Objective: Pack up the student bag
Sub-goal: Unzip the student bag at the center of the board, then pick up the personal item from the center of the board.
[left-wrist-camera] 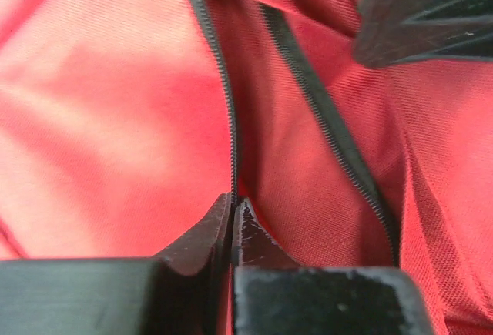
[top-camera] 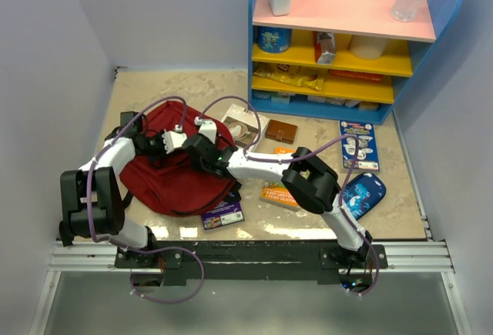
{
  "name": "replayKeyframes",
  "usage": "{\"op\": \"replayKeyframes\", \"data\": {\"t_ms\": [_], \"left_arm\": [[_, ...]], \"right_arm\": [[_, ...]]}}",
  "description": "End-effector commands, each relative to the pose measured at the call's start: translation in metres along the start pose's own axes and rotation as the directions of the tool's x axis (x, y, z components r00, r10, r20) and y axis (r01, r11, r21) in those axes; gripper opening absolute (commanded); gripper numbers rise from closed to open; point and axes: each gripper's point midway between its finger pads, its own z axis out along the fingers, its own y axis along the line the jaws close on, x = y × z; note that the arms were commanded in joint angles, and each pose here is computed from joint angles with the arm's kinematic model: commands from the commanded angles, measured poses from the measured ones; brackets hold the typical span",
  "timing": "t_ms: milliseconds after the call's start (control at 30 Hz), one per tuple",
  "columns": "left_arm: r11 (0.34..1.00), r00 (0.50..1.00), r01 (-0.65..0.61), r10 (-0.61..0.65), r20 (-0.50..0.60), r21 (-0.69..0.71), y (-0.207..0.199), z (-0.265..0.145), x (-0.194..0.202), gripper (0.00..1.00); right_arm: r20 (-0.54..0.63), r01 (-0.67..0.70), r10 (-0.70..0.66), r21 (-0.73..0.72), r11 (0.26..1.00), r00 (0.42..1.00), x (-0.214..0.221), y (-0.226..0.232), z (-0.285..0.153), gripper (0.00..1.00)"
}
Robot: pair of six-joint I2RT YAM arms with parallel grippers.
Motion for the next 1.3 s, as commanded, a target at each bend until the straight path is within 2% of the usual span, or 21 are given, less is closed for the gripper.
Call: {"op": "replayKeyframes", "data": {"t_ms": [0, 133, 300, 400, 467, 567, 667, 700, 767, 800, 900, 1100, 1267], "left_arm": [[0.986, 0.999, -0.018, 0.023, 0.031, -0.167, 0.04, -0.021, -0.022, 0.0], [0.98, 0.997, 0.012, 0.003, 0.074, -0.197, 0.045, -0.033, -0.037, 0.0], [0.966, 0.987, 0.056, -0.015, 0.16, -0.251, 0.052, -0.056, -0.064, 0.0], [0.964, 0.979, 0.066, -0.013, 0.203, -0.257, 0.051, -0.064, -0.077, 0.0], [0.965, 0.977, 0.077, -0.023, 0.212, -0.252, 0.051, -0.066, -0.08, 0.0], [0.961, 0.977, 0.085, -0.029, 0.209, -0.262, 0.053, -0.069, -0.081, 0.0], [0.958, 0.976, 0.097, -0.039, 0.213, -0.269, 0.054, -0.072, -0.083, 0.0], [0.958, 0.976, 0.1, -0.041, 0.215, -0.27, 0.054, -0.073, -0.083, 0.0], [0.958, 0.975, 0.099, -0.04, 0.217, -0.27, 0.055, -0.075, -0.085, 0.0], [0.959, 0.976, 0.1, -0.042, 0.215, -0.266, 0.053, -0.075, -0.085, 0.0], [0.959, 0.976, 0.102, -0.044, 0.215, -0.264, 0.053, -0.075, -0.085, 0.0], [0.965, 0.974, 0.104, -0.049, 0.221, -0.242, 0.047, -0.073, -0.085, 0.0], [0.968, 0.974, 0.098, -0.047, 0.22, -0.23, 0.044, -0.072, -0.084, 0.0]], "right_arm": [[-0.022, 0.009, -0.008, 0.016, 1.0, 1.0, 0.001, -0.007, -0.013, 0.23], [-0.007, 0.005, -0.005, 0.014, 1.0, 1.0, -0.006, -0.008, -0.015, 0.22], [0.071, -0.027, 0.031, -0.051, 0.998, 0.997, -0.045, -0.003, -0.039, 0.25], [0.124, -0.076, 0.089, -0.104, 0.992, 0.988, -0.081, -0.009, -0.059, 0.33], [0.148, -0.108, 0.125, -0.12, 0.987, 0.981, -0.103, -0.022, -0.064, 0.45], [0.211, -0.149, 0.168, -0.102, 0.984, 0.963, -0.138, -0.051, -0.08, 0.56], [0.251, -0.214, 0.22, -0.052, 0.975, 0.943, -0.162, -0.104, -0.086, 0.66], [0.262, -0.252, 0.242, 0.004, 0.968, 0.934, -0.167, -0.141, -0.082, 0.67], [0.288, -0.285, 0.259, 0.05, 0.957, 0.922, -0.177, -0.175, -0.086, 0.69], [0.295, -0.317, 0.273, 0.111, 0.942, 0.916, -0.176, -0.211, -0.085, 0.69], [0.3, -0.35, 0.278, 0.219, 0.911, 0.912, -0.173, -0.265, -0.084, 0.71], [0.298, -0.392, 0.298, 0.337, 0.856, 0.907, -0.156, -0.326, -0.074, 0.72], [0.252, -0.403, 0.328, 0.365, 0.839, 0.911, -0.13, -0.342, -0.056, 0.71]]}}
